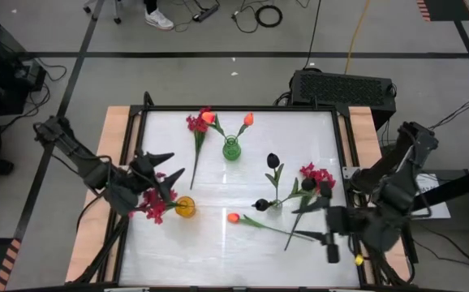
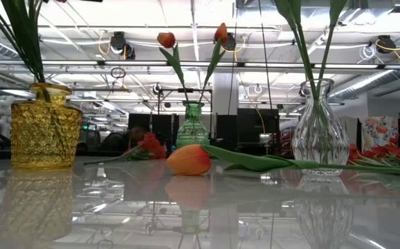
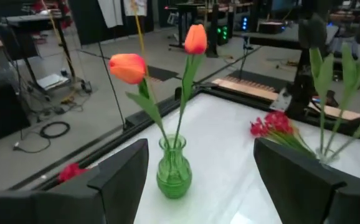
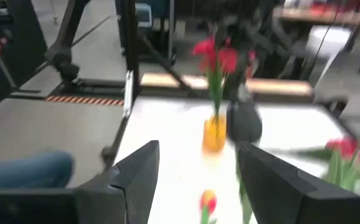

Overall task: Sort flowers into vase by color
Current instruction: Put the right red flowers into the yellow vase

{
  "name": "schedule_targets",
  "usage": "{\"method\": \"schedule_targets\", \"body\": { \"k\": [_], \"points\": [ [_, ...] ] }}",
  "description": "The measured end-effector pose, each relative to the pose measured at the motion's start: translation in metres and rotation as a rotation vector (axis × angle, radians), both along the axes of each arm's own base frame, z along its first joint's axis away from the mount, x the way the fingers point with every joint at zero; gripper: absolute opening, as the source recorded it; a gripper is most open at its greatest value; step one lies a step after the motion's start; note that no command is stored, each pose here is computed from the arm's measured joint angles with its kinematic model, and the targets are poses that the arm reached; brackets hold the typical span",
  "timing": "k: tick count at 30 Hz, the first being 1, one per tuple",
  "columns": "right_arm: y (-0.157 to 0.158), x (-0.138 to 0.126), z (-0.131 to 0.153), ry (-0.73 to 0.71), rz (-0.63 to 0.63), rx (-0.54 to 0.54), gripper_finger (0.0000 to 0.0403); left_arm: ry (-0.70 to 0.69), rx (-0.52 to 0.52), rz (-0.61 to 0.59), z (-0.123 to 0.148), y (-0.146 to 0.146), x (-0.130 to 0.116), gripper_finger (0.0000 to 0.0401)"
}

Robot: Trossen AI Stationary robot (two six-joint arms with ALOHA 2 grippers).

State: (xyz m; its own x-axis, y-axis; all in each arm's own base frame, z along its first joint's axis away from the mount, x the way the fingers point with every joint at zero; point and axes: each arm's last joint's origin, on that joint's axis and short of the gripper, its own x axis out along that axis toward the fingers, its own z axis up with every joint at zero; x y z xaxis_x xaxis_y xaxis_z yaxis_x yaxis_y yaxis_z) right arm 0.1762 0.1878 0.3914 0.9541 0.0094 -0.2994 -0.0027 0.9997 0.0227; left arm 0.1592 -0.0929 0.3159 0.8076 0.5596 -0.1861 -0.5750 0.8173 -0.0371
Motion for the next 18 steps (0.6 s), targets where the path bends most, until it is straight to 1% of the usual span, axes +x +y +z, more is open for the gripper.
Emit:
{"method": "schedule_targets", "body": {
  "k": [5, 8, 10, 13, 18],
  "points": [
    [0.000, -0.026, -0.008, 0.103, -0.005, 0.089, 0.0210, -0.007, 0.019, 0.010, 0.005, 0.003, 0.005, 0.0294],
    [-0.002, -0.037, -0.015, 0.161, -0.047, 0.136, 0.0210, 0.004, 0.034, 0.013, 0.005, 0.005, 0.007, 0.0294],
    [-0.005, -0.044, -0.022, 0.226, -0.094, 0.185, 0.0210, 0.008, 0.029, 0.003, 0.005, 0.005, 0.007, 0.0294],
    [-0.007, -0.051, -0.036, 0.362, -0.177, 0.245, 0.0210, 0.013, 0.024, -0.009, 0.005, 0.005, 0.008, 0.0294],
    [-0.005, -0.059, -0.059, 0.569, -0.380, 0.303, 0.0210, 0.016, 0.022, -0.016, 0.005, 0.005, 0.008, 0.0294]
  ]
}}
